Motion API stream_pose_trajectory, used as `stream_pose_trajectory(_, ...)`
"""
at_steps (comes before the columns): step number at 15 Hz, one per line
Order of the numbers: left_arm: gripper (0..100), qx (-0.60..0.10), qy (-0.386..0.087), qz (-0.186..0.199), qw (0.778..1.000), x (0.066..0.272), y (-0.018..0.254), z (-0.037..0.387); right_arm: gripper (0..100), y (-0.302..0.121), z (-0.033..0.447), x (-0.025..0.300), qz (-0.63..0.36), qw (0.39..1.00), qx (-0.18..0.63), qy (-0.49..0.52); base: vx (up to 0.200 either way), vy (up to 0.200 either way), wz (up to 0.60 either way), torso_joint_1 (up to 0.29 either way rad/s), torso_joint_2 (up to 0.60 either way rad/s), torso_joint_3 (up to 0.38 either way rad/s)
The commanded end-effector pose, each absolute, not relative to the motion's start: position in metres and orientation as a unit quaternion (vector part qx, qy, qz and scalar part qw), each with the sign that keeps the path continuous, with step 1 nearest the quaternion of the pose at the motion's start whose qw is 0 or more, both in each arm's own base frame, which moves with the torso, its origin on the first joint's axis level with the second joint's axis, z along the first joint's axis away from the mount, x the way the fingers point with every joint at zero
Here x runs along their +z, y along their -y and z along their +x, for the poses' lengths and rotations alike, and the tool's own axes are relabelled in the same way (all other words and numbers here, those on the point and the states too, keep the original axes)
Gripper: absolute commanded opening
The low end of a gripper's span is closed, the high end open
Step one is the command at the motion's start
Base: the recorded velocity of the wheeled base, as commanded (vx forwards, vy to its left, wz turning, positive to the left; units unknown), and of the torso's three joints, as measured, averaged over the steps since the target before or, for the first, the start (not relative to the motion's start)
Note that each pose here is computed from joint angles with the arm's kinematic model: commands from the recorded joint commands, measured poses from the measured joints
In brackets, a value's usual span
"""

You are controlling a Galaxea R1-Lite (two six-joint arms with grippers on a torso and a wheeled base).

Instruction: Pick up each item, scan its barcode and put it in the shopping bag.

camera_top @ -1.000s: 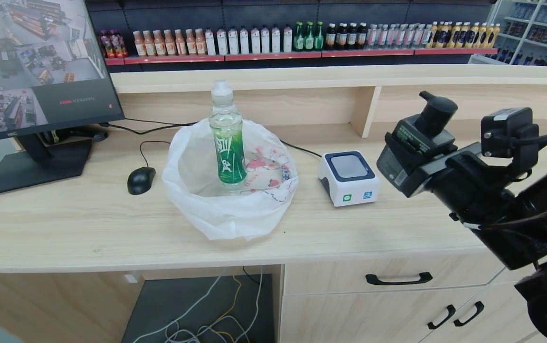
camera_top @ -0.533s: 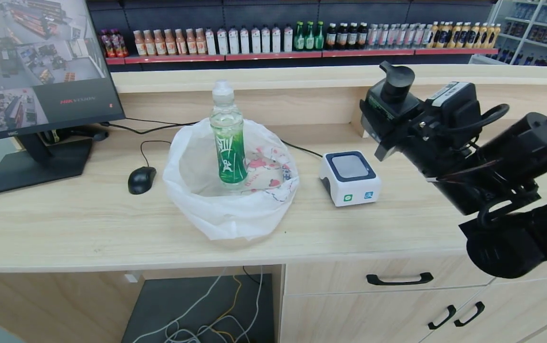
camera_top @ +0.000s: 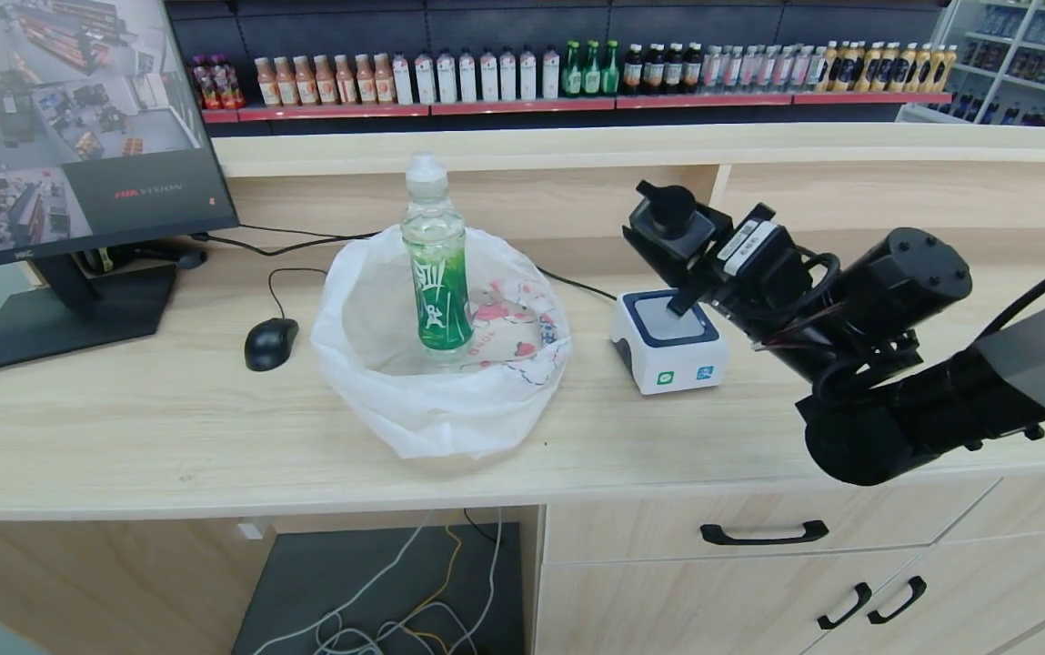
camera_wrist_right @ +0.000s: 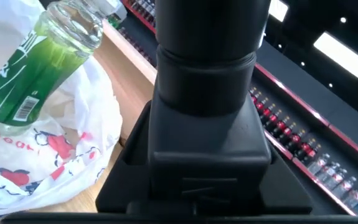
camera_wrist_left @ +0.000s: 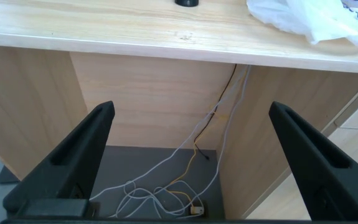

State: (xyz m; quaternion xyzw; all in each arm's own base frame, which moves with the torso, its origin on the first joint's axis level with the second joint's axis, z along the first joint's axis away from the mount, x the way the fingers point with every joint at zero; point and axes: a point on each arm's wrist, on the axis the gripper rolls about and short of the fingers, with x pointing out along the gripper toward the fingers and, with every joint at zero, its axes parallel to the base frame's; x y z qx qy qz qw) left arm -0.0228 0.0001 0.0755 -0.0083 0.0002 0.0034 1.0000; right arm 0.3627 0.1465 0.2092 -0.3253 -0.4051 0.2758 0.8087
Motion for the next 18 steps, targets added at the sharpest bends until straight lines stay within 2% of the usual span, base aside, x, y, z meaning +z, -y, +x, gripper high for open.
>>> stream_pose_trajectory(1, 100, 0.004, 0.000, -0.008, 1.000, 0.075, 0.000, -0.023, 0, -0.150, 0.372, 0.195, -0.337, 0.799, 0.294, 0.402, 0.000, 0.000, 0.00, 0.000, 0.00, 0.000)
stream_pose_trajectory(9, 100, 0.004, 0.000, -0.008, 1.000, 0.075, 0.000, -0.023, 0, -0.123, 0.380, 0.179, -0.378, 0.785, 0.302, 0.387, 0.000, 0.000, 0.00, 0.000, 0.00, 0.000)
stream_pose_trajectory(18, 100, 0.004, 0.000, -0.008, 1.000, 0.075, 0.000, -0.023, 0, -0.124, 0.384, 0.168, -0.380, 0.787, 0.307, 0.377, 0.000, 0.000, 0.00, 0.000, 0.00, 0.000)
